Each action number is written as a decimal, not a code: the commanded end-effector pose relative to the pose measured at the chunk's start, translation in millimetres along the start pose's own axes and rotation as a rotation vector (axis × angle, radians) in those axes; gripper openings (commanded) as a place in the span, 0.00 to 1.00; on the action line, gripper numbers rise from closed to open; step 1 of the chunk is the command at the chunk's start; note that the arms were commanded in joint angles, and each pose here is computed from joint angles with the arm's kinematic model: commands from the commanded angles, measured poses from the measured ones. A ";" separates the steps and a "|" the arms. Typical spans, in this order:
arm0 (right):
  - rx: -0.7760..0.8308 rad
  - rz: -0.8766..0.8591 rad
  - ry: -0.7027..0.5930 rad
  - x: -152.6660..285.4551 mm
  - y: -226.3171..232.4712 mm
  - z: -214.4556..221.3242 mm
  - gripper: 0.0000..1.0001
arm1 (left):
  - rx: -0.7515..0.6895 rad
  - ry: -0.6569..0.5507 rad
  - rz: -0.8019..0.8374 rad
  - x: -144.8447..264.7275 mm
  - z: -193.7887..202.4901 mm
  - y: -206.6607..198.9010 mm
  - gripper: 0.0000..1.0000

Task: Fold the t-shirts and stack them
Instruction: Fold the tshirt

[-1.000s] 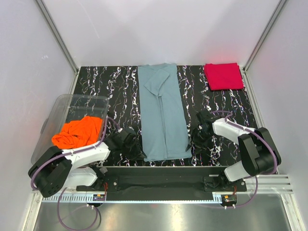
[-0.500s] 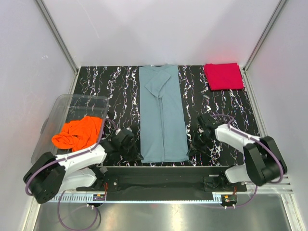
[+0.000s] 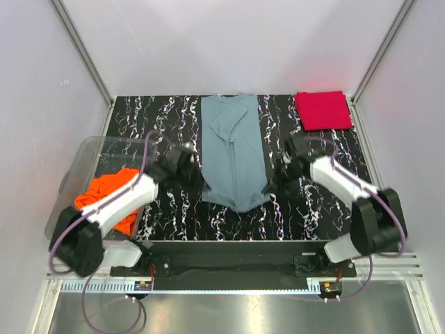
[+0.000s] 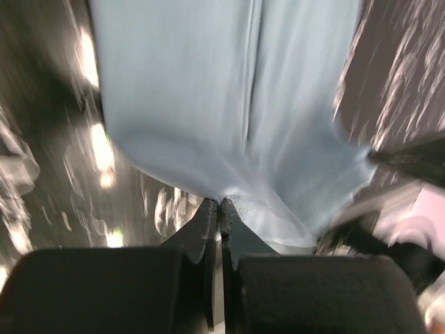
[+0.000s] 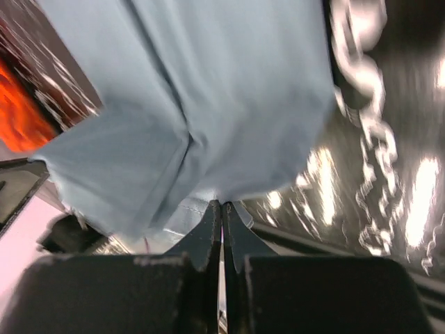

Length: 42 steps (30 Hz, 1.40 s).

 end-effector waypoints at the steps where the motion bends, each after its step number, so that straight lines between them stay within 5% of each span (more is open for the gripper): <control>1: 0.067 -0.034 -0.079 4.2 16.7 -57.6 0.00 | -0.041 -0.055 0.018 -0.7 -60.0 -18.5 0.00; 7: 0.041 -0.055 -0.070 -11.7 20.5 -139.4 0.00 | -0.045 -0.050 0.053 -27.6 -144.5 -40.0 0.00; 16: 0.025 -0.097 -0.080 -30.1 7.6 -208.3 0.00 | 0.003 -0.030 0.075 -63.3 -211.9 -41.9 0.00; 42: -0.030 -0.162 -0.073 -61.3 -26.6 -268.2 0.00 | 0.061 -0.034 0.091 -108.0 -270.6 -31.7 0.00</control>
Point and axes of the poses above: each gripper's point midway between its finger pads, its own x axis back along the fingers, its own y axis along the line the jaws close on, z = x × y, the point moved 9 cm from there along x, back along the fingers, and after that the axes turned 13 degrees about x, right-handed, at the moved point
